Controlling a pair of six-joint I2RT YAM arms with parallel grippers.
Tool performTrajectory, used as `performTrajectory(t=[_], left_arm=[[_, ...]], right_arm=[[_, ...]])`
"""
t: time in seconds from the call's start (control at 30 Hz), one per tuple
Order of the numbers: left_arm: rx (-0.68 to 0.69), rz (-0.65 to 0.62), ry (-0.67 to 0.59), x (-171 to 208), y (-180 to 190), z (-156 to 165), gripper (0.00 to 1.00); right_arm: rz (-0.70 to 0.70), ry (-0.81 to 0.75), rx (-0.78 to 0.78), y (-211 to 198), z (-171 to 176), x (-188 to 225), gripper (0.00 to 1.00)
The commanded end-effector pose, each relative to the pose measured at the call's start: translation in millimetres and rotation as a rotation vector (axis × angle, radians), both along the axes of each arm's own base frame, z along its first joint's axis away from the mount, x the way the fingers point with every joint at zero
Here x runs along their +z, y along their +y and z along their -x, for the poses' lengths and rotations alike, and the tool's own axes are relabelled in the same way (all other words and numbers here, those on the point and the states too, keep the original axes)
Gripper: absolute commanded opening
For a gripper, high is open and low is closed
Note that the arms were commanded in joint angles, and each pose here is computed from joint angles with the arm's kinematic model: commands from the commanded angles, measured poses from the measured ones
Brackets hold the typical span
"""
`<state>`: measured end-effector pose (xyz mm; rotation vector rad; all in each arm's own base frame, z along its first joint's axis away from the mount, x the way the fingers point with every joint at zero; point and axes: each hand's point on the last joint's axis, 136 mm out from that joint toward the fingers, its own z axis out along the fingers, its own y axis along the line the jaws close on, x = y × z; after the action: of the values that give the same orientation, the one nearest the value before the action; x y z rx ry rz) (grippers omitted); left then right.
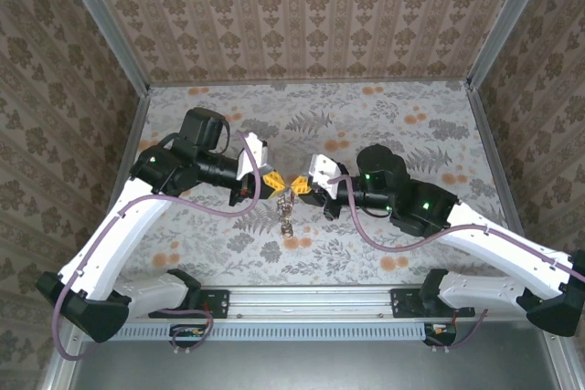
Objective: Put the keys on the keyring
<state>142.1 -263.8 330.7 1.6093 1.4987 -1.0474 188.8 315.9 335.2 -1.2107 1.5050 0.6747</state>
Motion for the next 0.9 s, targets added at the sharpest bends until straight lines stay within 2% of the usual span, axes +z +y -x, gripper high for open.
performTrajectory(t=[0.0, 0.87], left_arm=[[-0.024, 0.027, -0.037, 12.9, 0.4, 4.7, 0.00], [0.000, 0.019, -0.059, 10.9, 0.0, -1.1, 0.00]], right_arm=[[0.017, -0.006, -0.040, -4.0, -6.9, 7.0, 0.00], [0.043, 0.046, 0.025, 5.6, 3.2, 6.7, 0.00]])
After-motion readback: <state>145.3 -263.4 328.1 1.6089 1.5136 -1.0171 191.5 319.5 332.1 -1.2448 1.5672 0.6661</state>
